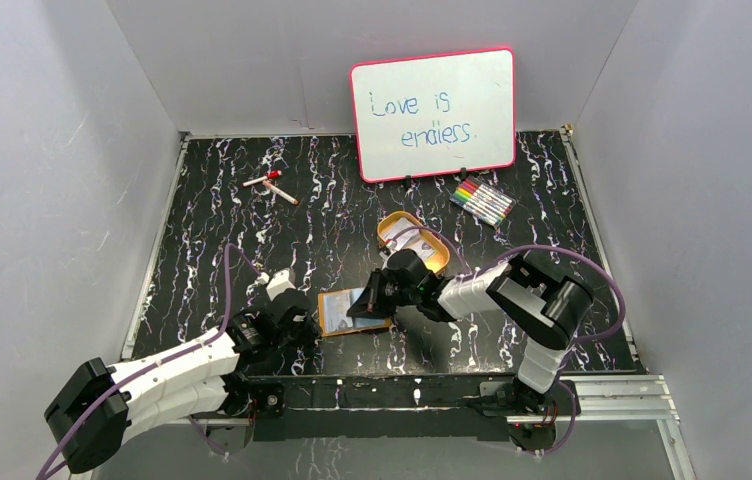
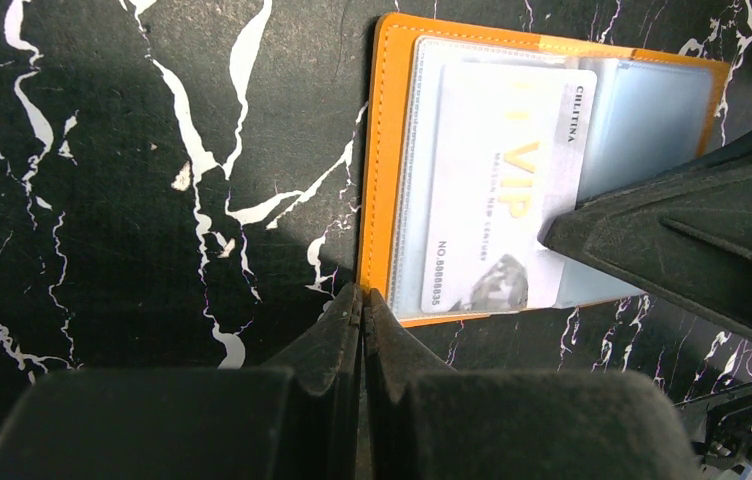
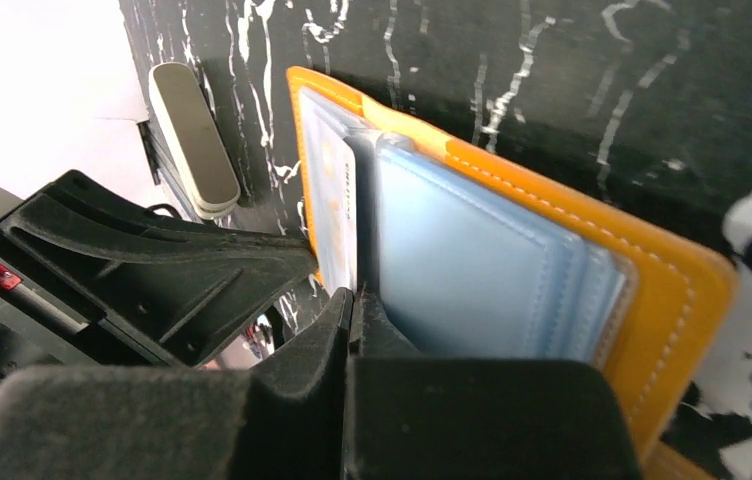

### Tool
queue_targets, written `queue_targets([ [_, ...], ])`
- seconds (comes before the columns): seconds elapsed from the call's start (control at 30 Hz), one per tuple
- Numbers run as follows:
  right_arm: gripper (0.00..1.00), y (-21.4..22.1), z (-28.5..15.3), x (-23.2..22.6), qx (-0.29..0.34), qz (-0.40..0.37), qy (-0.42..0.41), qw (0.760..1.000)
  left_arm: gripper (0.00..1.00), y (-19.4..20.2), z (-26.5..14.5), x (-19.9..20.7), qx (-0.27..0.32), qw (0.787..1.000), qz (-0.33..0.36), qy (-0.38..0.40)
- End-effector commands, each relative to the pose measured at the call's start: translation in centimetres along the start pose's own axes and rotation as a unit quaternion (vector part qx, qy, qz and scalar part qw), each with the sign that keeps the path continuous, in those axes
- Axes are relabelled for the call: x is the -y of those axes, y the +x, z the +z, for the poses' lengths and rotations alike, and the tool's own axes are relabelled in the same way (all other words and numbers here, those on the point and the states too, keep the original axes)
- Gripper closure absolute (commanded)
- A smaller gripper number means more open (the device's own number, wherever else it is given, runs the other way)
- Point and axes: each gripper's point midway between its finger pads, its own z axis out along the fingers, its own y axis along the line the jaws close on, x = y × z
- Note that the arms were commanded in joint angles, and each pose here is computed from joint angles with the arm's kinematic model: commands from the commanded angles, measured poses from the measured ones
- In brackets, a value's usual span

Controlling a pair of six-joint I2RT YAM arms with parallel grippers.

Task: Put the credit cards into the card holder
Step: Insert the credit card into the card holder.

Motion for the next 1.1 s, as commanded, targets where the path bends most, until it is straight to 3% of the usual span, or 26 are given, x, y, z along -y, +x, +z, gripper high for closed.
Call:
queue_targets([
  [0.0,0.90,0.6,0.3,-1.2,-0.021,-0.041,0.003,0.999,1.00,0.0,0.1,0.0,0.001,1.000,0.004,0.001],
  [0.13,0.73,0.1,-0.2,-1.2,-0.007,-0.049,0.017,0.999,1.00,-0.1,0.0,0.0,0.002,1.000,0.005,0.000],
  [0.27,0.67,-0.2,-0.3,-1.1,-0.006,-0.054,0.026,0.998,1.00,-0.1,0.1,0.0,0.003,1.000,0.005,0.000],
  [0.83,0.66,0.6,0.7,-3.6,-0.033,-0.093,-0.007,0.995,1.00,-0.2,0.3,0.5,-0.001,1.000,0.014,0.004],
  [1.07,0.62,-0.5,-1.2,-3.2,0.002,-0.110,0.034,0.993,1.00,-1.0,-0.3,0.2,0.016,1.000,0.014,-0.005],
])
